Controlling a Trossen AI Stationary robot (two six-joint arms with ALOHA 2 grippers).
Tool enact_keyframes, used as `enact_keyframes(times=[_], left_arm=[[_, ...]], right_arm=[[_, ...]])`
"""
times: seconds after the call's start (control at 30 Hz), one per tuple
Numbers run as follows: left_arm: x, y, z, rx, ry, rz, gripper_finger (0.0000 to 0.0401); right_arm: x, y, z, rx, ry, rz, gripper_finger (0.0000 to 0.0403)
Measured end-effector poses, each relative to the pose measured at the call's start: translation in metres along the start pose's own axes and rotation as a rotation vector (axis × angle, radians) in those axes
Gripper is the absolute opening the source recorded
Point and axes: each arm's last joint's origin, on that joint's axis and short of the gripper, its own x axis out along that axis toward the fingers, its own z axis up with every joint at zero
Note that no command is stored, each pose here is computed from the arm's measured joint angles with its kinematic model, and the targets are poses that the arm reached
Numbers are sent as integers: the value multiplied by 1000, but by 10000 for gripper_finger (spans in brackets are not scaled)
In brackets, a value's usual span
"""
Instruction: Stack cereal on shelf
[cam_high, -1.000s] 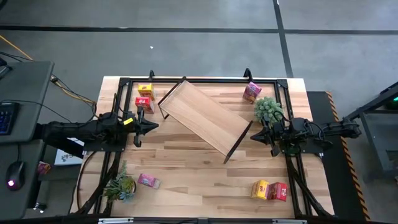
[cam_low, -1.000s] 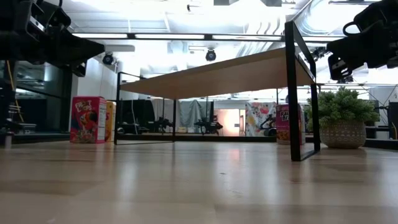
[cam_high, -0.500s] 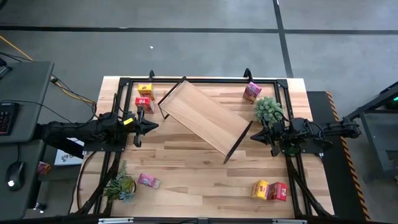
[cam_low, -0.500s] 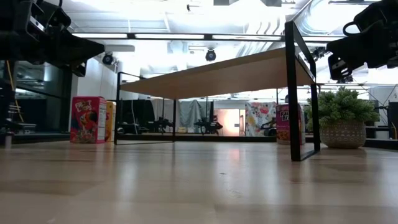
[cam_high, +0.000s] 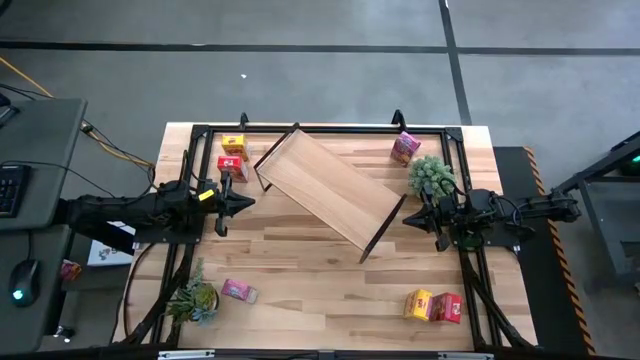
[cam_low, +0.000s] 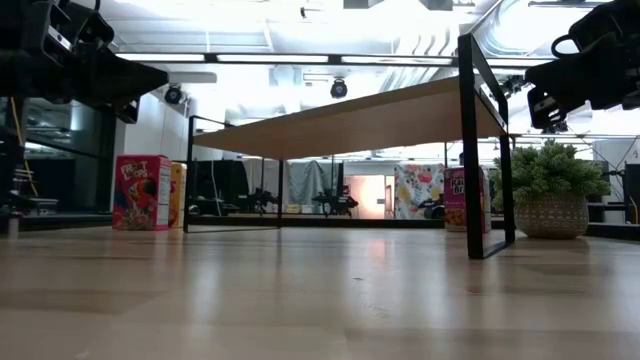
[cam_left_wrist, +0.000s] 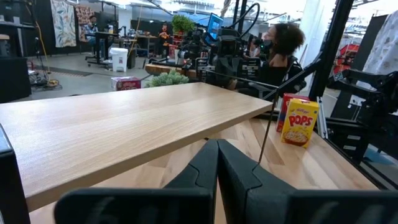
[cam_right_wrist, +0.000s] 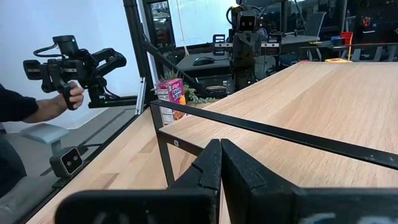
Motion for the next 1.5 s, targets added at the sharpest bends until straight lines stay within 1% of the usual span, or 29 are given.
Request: enact_keyframes(times=[1.1, 1.33, 1.5], left_arm=[[0, 0, 0, 0, 2, 1, 0], [0, 0, 0, 0, 2, 1, 0], [0, 0, 0, 0, 2, 1, 0]], right_arm=[[0, 0, 0, -1, 0, 0, 0], [0, -1, 0, -1, -2, -23, 0], [0, -1, 0, -24, -3, -37, 0]])
